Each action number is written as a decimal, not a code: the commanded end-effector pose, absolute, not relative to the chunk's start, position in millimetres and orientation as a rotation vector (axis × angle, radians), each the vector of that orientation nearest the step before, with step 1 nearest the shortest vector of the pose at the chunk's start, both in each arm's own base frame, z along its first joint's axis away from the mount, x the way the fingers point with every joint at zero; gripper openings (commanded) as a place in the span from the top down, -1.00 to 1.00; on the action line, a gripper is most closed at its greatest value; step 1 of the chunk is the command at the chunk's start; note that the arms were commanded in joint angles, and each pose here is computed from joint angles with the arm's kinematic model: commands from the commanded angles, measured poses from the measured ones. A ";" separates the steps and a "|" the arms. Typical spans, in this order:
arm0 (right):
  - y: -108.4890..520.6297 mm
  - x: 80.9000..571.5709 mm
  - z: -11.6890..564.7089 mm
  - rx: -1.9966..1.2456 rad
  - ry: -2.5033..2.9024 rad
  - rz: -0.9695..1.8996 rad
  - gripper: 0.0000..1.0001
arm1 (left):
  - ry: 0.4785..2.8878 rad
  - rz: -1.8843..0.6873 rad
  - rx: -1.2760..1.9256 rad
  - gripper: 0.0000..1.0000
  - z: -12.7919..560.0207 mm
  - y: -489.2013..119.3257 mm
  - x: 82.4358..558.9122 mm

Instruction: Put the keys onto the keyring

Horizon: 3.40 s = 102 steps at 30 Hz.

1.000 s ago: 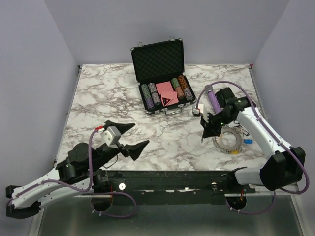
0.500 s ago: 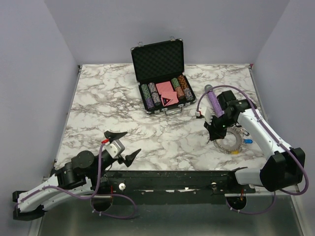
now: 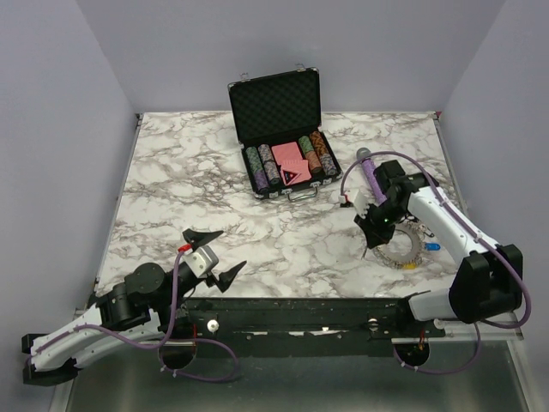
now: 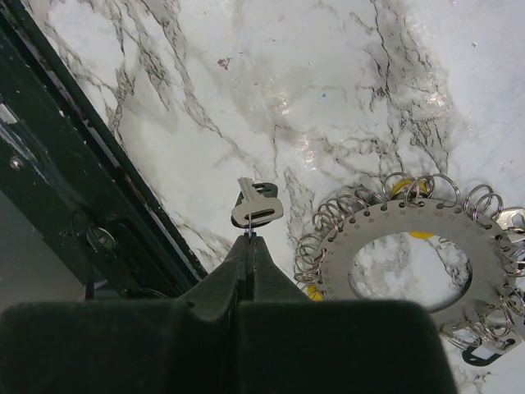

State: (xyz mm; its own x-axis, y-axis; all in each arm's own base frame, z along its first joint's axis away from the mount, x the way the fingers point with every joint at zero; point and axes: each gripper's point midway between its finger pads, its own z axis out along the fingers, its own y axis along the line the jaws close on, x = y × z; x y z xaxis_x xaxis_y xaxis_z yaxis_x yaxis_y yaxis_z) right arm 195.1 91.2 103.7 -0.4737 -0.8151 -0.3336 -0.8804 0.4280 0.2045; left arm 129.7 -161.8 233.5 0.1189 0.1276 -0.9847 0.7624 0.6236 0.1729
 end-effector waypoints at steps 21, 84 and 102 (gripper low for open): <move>106.4 236.4 81.7 -1.400 2.556 0.567 0.99 | 1.396 -0.546 0.846 -0.97 230.4 -162.9 128.0; 178.1 275.1 43.5 -1.532 2.515 0.612 0.99 | 1.398 -0.535 0.849 -0.98 228.1 -163.5 130.4; 202.5 268.3 27.3 -1.584 2.533 0.669 0.99 | 1.397 -0.534 0.847 -0.97 228.6 -163.5 131.0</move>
State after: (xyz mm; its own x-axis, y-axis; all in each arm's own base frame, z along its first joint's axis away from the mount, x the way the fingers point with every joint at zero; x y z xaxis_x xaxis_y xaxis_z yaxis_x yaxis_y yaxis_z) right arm 263.9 192.4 29.4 -0.4622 -0.8409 -0.2815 -0.8723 0.3739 0.3152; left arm 131.8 -161.2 231.2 0.1220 0.1396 -0.9827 0.7585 0.6254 0.1830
